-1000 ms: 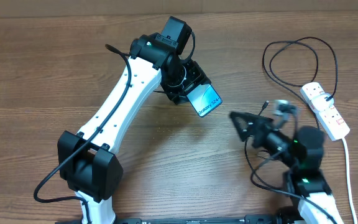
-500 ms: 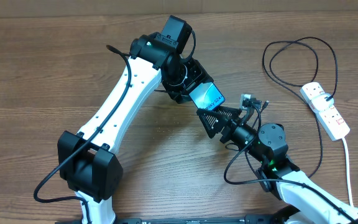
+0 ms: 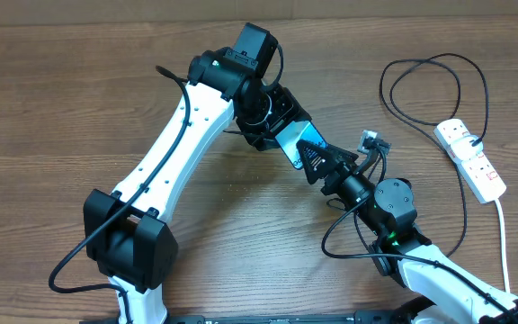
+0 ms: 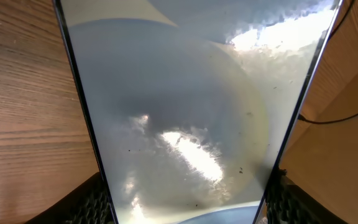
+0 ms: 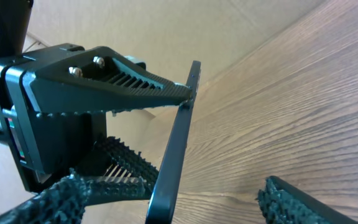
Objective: Plug charger to phone and switch on socket
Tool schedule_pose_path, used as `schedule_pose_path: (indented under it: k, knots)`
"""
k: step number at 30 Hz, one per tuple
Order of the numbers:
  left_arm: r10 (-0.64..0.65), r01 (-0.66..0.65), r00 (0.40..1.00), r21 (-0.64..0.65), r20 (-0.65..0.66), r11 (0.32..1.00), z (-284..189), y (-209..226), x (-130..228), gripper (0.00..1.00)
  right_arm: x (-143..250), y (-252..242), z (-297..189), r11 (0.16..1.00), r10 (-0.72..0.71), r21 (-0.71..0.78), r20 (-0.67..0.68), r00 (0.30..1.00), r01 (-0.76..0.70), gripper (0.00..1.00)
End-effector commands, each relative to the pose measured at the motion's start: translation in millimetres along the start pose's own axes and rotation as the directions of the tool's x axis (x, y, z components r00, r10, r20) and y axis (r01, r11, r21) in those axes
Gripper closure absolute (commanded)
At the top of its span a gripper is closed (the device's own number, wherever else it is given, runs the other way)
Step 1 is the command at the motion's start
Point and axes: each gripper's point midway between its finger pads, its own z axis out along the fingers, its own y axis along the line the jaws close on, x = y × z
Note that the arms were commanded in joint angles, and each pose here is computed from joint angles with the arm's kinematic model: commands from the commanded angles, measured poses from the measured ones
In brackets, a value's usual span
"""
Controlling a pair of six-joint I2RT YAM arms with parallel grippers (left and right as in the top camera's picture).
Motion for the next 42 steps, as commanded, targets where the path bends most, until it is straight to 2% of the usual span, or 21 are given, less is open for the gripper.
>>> schedule_pose_path:
  k: [1, 7, 18, 28, 42]
  knots:
    - [0.044, -0.043, 0.998, 0.016, -0.04, 0.999, 2.7, -6.1, 13.4, 0.63, -8.3, 5.9, 4.0, 1.0, 0.009, -0.007, 0.027, 1.0, -0.009, 0.15]
    - [0.08, -0.08, 0.996, 0.01, -0.045, 0.997, 7.4, -8.8, 22.3, 0.63, -12.2, 11.6, 6.2, 1.0, 0.006, -0.022, 0.032, 0.999, -0.005, 0.21]
    - [0.113, -0.113, 0.993, 0.005, -0.039, 0.994, 13.3, -13.4, 31.5, 0.63, -4.1, 12.0, 6.3, 0.999, 0.013, -0.029, -0.009, 1.0, -0.014, 0.46]
    - [0.157, -0.157, 0.987, -0.004, -0.03, 0.988, 21.1, -18.5, 44.0, 0.62, -2.2, 13.4, 6.3, 0.999, 0.013, -0.037, -0.02, 1.0, -0.013, 0.53]
    - [0.164, -0.164, 0.986, -0.008, -0.031, 0.986, 22.5, -18.9, 46.8, 0.62, 1.6, 15.1, 6.1, 0.999, 0.013, -0.048, -0.042, 0.999, -0.015, 0.71]
